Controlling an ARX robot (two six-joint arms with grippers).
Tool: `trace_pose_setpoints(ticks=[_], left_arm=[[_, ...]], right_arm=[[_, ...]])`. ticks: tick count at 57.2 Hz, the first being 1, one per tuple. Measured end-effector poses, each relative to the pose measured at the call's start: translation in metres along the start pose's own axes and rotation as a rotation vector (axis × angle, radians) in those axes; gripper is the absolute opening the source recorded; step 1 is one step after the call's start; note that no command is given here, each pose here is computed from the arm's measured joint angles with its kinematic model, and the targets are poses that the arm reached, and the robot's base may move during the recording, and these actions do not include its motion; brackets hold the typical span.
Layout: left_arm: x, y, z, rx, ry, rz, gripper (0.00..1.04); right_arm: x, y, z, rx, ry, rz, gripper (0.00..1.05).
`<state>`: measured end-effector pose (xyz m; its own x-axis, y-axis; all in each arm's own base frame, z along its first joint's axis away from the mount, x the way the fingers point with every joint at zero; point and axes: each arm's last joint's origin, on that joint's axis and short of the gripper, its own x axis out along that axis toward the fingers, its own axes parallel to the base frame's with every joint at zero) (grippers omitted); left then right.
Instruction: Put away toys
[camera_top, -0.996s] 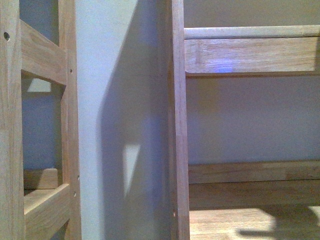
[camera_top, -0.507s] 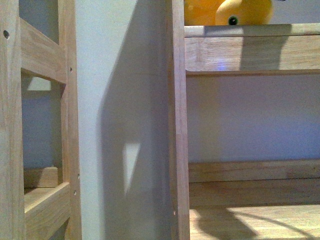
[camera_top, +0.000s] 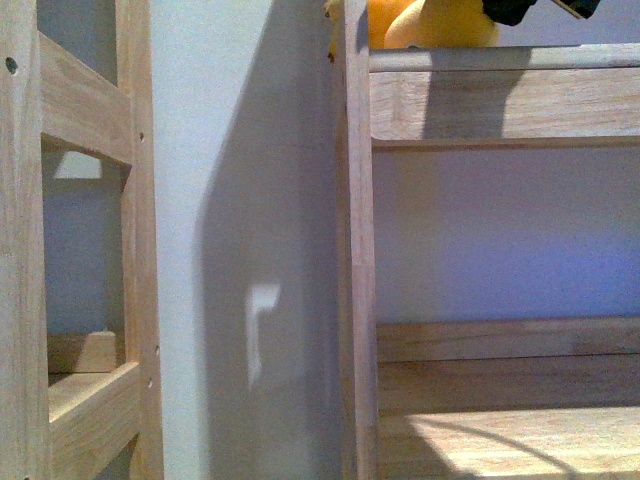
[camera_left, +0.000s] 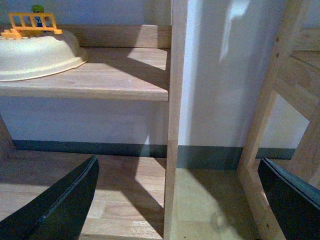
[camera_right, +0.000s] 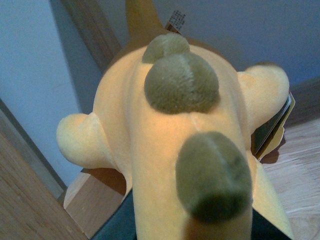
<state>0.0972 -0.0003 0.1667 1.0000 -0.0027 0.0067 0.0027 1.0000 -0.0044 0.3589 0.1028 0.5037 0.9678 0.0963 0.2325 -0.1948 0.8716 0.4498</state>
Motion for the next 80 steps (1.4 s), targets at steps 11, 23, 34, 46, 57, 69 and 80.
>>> trace_pose_setpoints(ticks=[11, 23, 34, 46, 57, 69, 80], left_arm=[[0.0, 0.0, 0.0, 0.0, 0.0, 0.0, 0.98], [0.0, 0.0, 0.0, 0.0, 0.0, 0.0, 0.98], [0.0, 0.0, 0.0, 0.0, 0.0, 0.0, 0.98], [0.0, 0.0, 0.0, 0.0, 0.0, 0.0, 0.98], [0.0, 0.0, 0.0, 0.0, 0.0, 0.0, 0.98], [0.0, 0.0, 0.0, 0.0, 0.0, 0.0, 0.98], [0.0, 0.0, 0.0, 0.0, 0.0, 0.0, 0.98]], right_arm=[[0.0, -0.003, 0.004, -0.02, -0.013, -0.028, 0.55], [-0.001, 0.0, 0.009, -0.083, -0.057, -0.022, 0.83], [-0.004, 0.007, 0.015, -0.136, -0.124, -0.007, 0.98], [-0.022, 0.018, 0.033, -0.21, -0.233, -0.005, 0.98], [-0.045, 0.018, 0.049, -0.259, -0.305, -0.073, 0.98], [-0.101, -0.002, 0.066, -0.318, -0.338, -0.191, 0.98], [-0.178, -0.029, 0.08, -0.344, -0.4, -0.3, 0.98]])
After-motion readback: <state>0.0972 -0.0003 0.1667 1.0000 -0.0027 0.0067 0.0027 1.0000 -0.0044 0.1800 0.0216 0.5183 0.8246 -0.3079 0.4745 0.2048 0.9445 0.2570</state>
